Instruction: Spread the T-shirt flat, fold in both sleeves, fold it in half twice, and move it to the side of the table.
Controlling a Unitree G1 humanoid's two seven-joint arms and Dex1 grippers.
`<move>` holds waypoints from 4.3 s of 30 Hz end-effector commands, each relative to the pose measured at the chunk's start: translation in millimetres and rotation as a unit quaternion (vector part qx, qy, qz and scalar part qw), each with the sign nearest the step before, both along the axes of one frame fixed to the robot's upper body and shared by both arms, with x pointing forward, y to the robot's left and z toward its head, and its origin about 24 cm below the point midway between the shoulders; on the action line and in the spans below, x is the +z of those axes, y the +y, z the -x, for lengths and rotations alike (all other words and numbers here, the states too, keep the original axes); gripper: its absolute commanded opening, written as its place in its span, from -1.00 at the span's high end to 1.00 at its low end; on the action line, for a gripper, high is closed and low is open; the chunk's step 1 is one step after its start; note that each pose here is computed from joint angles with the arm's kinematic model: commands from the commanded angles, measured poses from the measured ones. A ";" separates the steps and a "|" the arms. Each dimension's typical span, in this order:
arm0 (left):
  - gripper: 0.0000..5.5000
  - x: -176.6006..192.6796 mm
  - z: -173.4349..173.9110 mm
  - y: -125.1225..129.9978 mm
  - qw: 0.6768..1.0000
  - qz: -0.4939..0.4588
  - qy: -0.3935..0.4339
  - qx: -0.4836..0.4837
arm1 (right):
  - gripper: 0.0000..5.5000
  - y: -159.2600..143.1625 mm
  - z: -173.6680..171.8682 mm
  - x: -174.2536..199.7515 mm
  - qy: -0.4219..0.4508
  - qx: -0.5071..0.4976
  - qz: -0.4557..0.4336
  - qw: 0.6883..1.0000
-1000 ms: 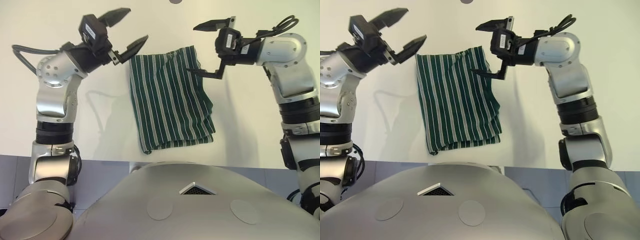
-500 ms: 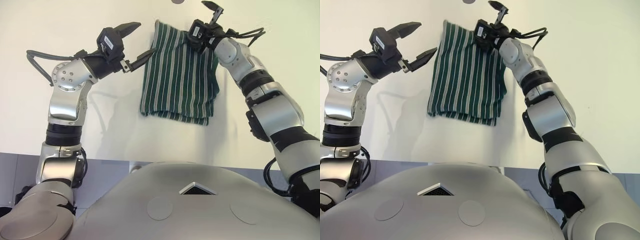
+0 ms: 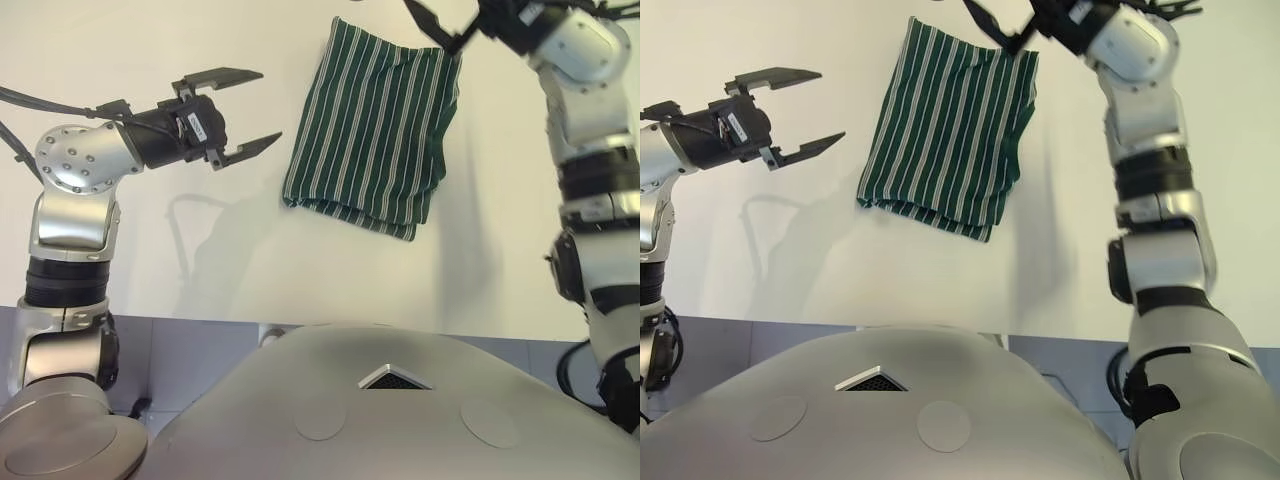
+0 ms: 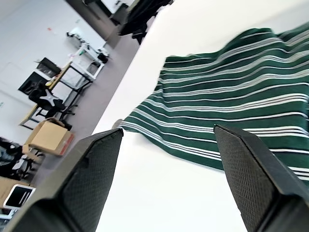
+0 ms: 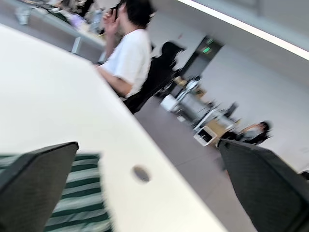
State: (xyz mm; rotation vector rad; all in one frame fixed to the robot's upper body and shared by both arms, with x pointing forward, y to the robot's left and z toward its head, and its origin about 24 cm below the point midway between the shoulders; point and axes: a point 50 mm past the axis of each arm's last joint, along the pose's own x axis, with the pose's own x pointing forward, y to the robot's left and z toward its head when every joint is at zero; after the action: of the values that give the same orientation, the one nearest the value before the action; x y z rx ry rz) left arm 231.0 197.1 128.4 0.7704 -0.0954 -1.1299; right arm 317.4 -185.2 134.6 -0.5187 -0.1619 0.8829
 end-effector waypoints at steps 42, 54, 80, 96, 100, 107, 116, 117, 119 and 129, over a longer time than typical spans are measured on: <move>0.40 -122.5 21.3 0.7 0.967 -0.196 -0.030 -0.160 | -0.11 -2.7 138.5 -94.3 0.162 0.170 0.262 0.936; 1.00 -115.6 15.8 5.9 0.961 -0.209 -0.039 -0.179 | 0.75 -11.1 127.9 -89.5 0.166 0.151 0.245 0.943; 1.00 -23.8 -52.7 14.4 0.977 0.136 0.149 0.067 | 0.99 -19.3 56.9 -40.1 0.208 0.068 0.055 0.974; 0.55 -116.1 -119.4 -30.6 0.902 0.132 0.173 0.373 | 0.56 -12.3 15.6 -111.2 0.291 -0.146 -0.006 0.946; 0.30 -113.7 -128.1 -14.7 0.771 0.289 0.284 0.491 | 0.29 -20.4 15.4 -141.5 0.481 -0.252 -0.313 0.780; -0.14 -115.3 -108.2 71.4 0.509 0.503 0.302 0.630 | -0.23 -21.3 -21.4 -78.4 0.359 -0.227 -0.481 0.767; -0.36 -33.1 -100.3 74.9 0.699 0.578 0.111 0.406 | -0.46 106.6 22.4 -122.0 0.314 0.042 -0.057 0.947; -0.36 -34.2 -99.2 72.4 0.701 0.574 0.113 0.408 | -0.46 97.1 15.2 -136.9 0.339 -0.026 -0.062 0.938; -0.36 -36.6 -97.6 69.1 0.698 0.573 0.119 0.412 | -0.46 78.7 7.4 -155.7 0.385 -0.140 -0.102 0.907; -0.36 -56.3 -98.2 55.2 0.690 0.563 0.154 0.429 | -0.46 -90.4 28.5 -178.5 0.336 -0.620 -0.449 0.548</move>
State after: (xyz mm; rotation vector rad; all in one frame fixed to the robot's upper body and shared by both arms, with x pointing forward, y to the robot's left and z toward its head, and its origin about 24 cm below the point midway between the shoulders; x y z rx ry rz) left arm 327.8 263.1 82.2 -0.5197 -0.1564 -0.1029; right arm 345.2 -255.7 21.3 0.6856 0.1982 -0.2971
